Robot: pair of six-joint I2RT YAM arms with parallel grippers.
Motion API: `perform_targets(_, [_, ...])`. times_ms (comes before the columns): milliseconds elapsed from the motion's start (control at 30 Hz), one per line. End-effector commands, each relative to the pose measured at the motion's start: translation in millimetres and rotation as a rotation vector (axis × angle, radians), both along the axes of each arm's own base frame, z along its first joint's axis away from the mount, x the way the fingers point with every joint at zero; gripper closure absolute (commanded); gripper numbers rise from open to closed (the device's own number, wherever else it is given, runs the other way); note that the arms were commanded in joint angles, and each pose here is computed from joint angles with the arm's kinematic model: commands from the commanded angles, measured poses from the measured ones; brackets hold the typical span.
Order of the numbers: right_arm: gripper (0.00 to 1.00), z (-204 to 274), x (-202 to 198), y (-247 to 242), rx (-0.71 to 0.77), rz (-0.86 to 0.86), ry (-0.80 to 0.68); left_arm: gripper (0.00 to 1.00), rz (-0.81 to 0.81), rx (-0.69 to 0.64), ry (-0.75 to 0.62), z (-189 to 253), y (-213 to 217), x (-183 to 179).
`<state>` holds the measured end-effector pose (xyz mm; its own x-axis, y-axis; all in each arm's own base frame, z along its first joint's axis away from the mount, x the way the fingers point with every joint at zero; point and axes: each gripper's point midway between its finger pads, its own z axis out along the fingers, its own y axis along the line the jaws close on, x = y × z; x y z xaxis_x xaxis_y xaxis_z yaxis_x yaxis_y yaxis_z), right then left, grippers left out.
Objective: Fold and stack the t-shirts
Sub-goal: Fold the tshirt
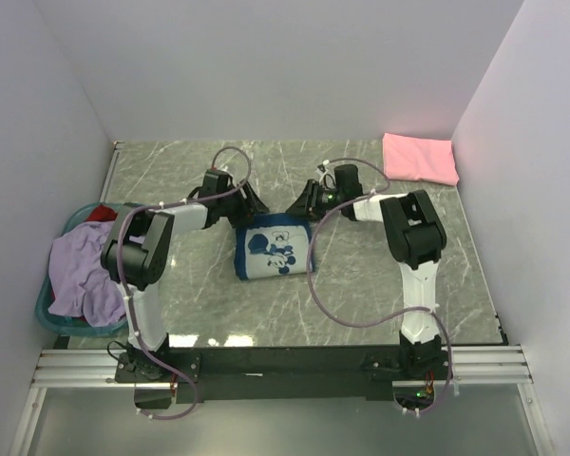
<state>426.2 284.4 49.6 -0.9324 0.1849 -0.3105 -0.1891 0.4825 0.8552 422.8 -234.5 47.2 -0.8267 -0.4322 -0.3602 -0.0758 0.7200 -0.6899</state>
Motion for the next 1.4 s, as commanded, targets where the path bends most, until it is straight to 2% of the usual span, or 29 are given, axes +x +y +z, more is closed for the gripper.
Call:
perform_targets(0, [0.55, 11, 24, 1, 0.092, -0.025, -0.016, 0.3, 0.025, 0.007, -0.004, -23, 10, 21])
perform_targets(200, [0.55, 13, 29, -7, 0.12, -0.048, -0.009, 0.25, 0.022, 0.022, -0.004, -22, 16, 23])
perform_targets(333, [0.55, 40, 20, -11, 0.11, -0.063, -0.04, 0.16, 0.04, 0.02, -0.07, 24, 19, 23])
perform_targets(367, [0.55, 63, 19, -12, 0.129, -0.064, -0.088, 0.16, 0.042, 0.017, -0.084, 34, 20, 22])
perform_targets(467, [0.55, 90, 1, -12, 0.148, -0.067, -0.117, 0.18, 0.054, -0.002, -0.124, 67, 23, 8])
perform_targets(600, [0.56, 99, -34, 1, 0.157, -0.012, -0.112, 0.22, 0.052, -0.043, -0.139, 83, 24, -23])
perform_targets(700, [0.56, 82, -62, 9, 0.155, 0.031, -0.058, 0.29, 0.052, -0.091, -0.103, 69, 26, -52])
perform_targets(800, [0.57, 62, -71, 12, 0.172, 0.027, -0.01, 0.46, 0.047, -0.129, -0.06, 52, 22, -63])
perform_targets(833, [0.57, 53, -75, 10, 0.176, 0.022, 0.014, 0.63, 0.049, -0.131, -0.009, 32, 23, -72])
perform_targets(933, [0.59, 22, -71, 5, 0.158, 0.01, 0.06, 0.9, 0.052, -0.192, 0.07, 4, 22, -83])
perform_targets(1000, [0.59, -1, -68, -4, 0.128, -0.006, 0.091, 0.94, 0.086, -0.204, 0.124, -13, 30, -85])
perform_targets(1167, [0.59, -30, -67, -23, 0.061, -0.033, 0.131, 0.94, 0.183, -0.191, 0.166, -30, 61, -92])
perform_targets(1233, [0.6, -24, -69, -24, 0.068, -0.018, 0.118, 0.91, 0.192, -0.179, 0.136, -20, 66, -90])
perform_targets(1367, [0.6, 16, -70, -20, 0.101, 0.003, 0.045, 0.82, 0.184, -0.125, 0.109, -1, 72, -92])
